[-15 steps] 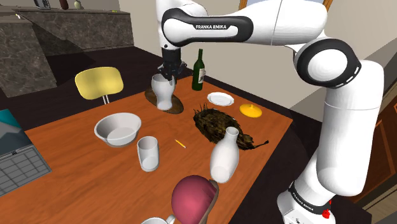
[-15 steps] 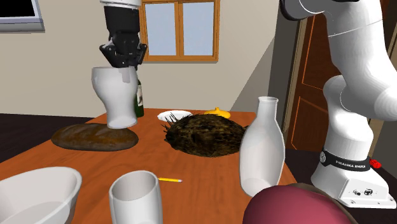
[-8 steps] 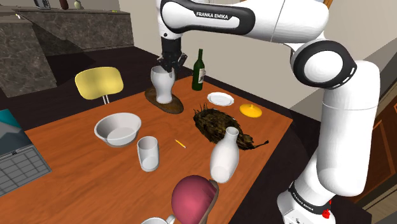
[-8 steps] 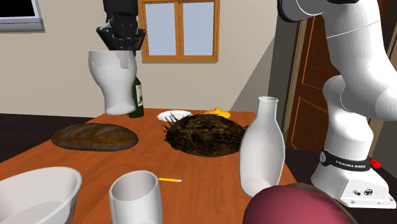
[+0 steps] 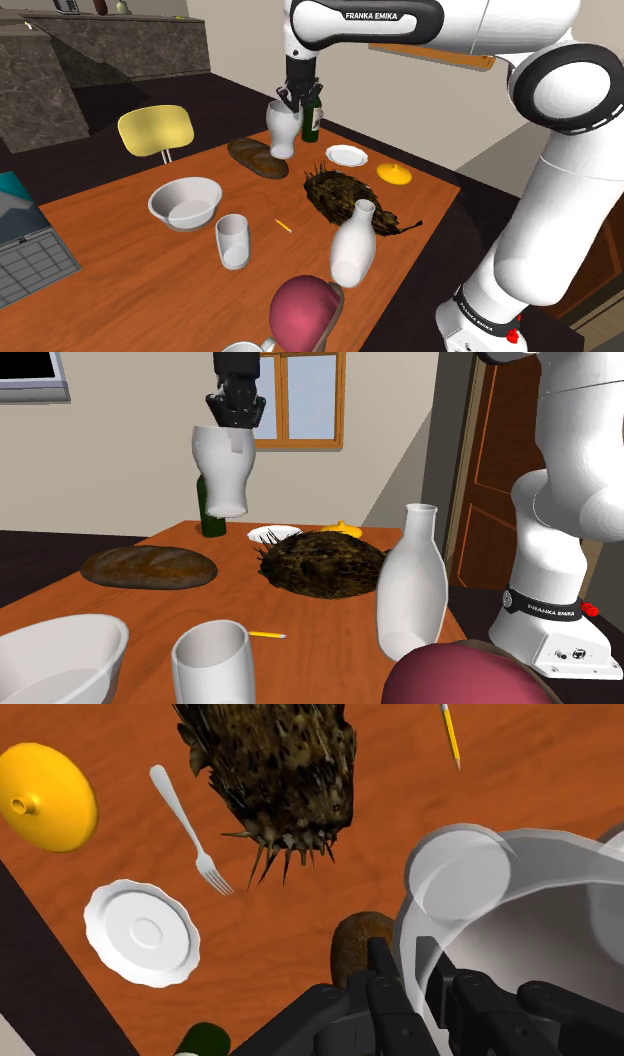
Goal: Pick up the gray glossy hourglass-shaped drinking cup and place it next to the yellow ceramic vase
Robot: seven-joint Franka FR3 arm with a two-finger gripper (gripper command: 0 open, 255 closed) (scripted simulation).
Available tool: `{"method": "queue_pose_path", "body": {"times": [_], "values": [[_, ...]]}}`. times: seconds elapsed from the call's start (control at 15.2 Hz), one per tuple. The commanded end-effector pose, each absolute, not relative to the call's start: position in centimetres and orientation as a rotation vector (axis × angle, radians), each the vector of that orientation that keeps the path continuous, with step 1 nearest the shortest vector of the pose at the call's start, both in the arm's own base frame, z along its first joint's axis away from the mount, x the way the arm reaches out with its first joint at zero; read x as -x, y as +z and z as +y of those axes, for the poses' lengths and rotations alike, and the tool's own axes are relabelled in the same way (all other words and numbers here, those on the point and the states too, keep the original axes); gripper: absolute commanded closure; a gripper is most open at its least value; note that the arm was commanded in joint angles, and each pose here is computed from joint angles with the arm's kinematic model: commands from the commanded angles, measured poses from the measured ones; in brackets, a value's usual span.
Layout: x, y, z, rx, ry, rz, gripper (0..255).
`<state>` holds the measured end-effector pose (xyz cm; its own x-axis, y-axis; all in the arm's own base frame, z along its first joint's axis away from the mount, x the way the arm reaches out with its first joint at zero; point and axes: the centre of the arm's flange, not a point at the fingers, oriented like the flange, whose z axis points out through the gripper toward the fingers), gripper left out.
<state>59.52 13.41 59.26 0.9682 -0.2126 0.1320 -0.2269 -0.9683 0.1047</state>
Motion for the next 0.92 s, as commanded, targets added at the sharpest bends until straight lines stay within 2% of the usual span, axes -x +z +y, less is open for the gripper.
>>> {"method": "queue_pose_path", "body": {"times": [0.0,0.86], "values": [[-58.1,59.3,11.2,-2.999,0.183,-0.336,255],[-48.9,59.3,-3.3,-2.999,0.183,-0.336,255]]}}
